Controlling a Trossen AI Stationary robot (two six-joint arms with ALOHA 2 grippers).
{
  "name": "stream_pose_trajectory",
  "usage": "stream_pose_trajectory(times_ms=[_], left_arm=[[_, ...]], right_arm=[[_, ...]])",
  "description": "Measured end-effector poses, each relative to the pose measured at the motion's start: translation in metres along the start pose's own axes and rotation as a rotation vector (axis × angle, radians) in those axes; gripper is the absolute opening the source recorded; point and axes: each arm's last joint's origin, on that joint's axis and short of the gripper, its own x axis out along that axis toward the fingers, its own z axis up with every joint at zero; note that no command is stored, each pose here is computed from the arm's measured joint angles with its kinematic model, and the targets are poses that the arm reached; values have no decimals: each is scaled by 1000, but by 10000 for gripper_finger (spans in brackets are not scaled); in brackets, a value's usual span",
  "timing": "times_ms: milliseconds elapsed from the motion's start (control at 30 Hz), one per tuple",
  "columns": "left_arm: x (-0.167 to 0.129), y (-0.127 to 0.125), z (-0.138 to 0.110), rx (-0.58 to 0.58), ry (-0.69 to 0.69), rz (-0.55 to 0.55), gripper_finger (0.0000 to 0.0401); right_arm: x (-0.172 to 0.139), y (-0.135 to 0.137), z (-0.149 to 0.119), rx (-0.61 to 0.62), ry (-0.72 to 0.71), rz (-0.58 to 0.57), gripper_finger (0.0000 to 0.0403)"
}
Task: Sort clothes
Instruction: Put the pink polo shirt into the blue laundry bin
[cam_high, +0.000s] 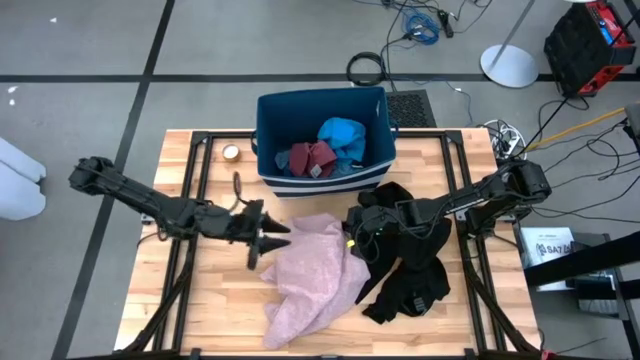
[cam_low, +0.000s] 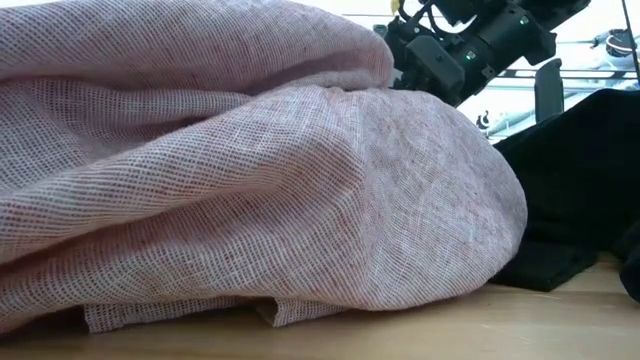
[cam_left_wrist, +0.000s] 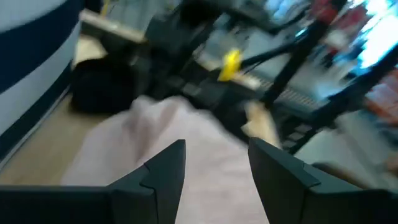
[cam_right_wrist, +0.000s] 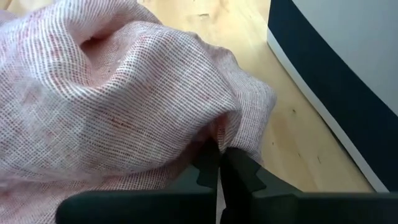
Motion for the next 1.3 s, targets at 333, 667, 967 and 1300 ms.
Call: stream_pose_trajectory(times_ms=[333,667,967,1300], left_arm=[[53,7,-33,212,239,14,185],[82,-8,-23,420,477,8,235],[98,6,-15,169,545,121,291],[131,33,-68,295,767,174,306]], right_arm=[[0,0,0,-12,1,5,0],[0,0,-1,-15,11,8,0],[0,0,-1,-15,11,8,0],[0,1,-1,-26,16,34,0]])
